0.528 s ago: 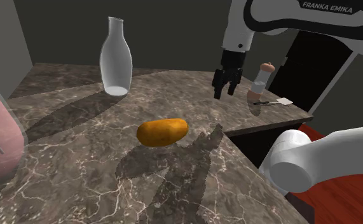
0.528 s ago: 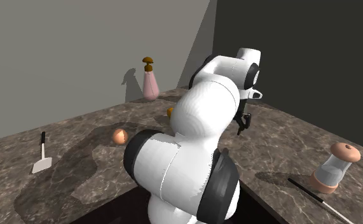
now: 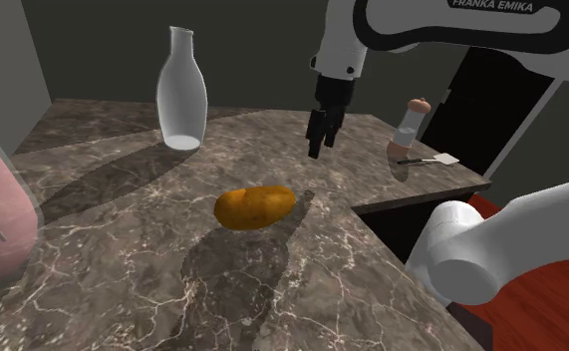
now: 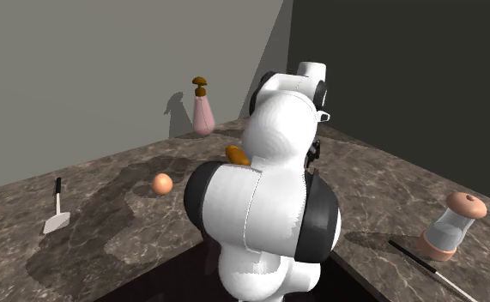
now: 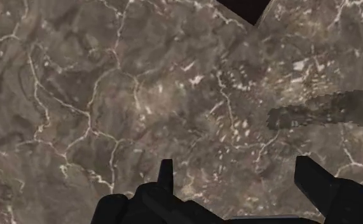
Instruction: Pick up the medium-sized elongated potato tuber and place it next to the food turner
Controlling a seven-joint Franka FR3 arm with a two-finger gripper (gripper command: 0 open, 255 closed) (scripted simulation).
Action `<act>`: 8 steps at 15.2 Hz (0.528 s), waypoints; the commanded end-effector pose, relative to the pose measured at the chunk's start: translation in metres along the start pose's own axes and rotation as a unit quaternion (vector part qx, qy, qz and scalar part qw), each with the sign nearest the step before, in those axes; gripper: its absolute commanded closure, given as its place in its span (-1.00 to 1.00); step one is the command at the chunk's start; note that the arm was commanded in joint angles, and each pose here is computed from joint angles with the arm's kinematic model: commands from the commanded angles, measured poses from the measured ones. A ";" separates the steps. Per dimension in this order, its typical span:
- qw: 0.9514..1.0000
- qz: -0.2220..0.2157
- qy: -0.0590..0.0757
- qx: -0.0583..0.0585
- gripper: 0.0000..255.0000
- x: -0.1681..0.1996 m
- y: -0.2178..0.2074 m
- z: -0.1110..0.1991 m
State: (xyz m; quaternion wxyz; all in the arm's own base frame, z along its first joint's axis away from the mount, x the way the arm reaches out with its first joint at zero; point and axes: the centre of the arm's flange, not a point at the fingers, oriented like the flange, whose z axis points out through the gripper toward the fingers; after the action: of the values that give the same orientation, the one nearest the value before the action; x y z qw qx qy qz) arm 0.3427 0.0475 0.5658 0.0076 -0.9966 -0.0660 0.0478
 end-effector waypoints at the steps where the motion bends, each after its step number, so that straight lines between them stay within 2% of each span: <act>1: 0.999 -0.050 0.008 -0.005 -1.00 0.010 -0.025 -0.002; 4: 0.992 -0.123 0.018 -0.012 -1.00 0.023 -0.062 -0.003; 6: 0.985 -0.172 0.025 -0.016 -1.00 0.028 -0.088 -0.003; 8: 0.975 -0.220 0.032 -0.021 -1.00 0.031 -0.115 -0.003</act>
State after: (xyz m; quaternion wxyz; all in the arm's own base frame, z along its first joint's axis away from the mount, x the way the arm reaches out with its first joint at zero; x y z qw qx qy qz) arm 0.3580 0.1502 0.5672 -0.0001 -0.9658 -0.2588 0.0158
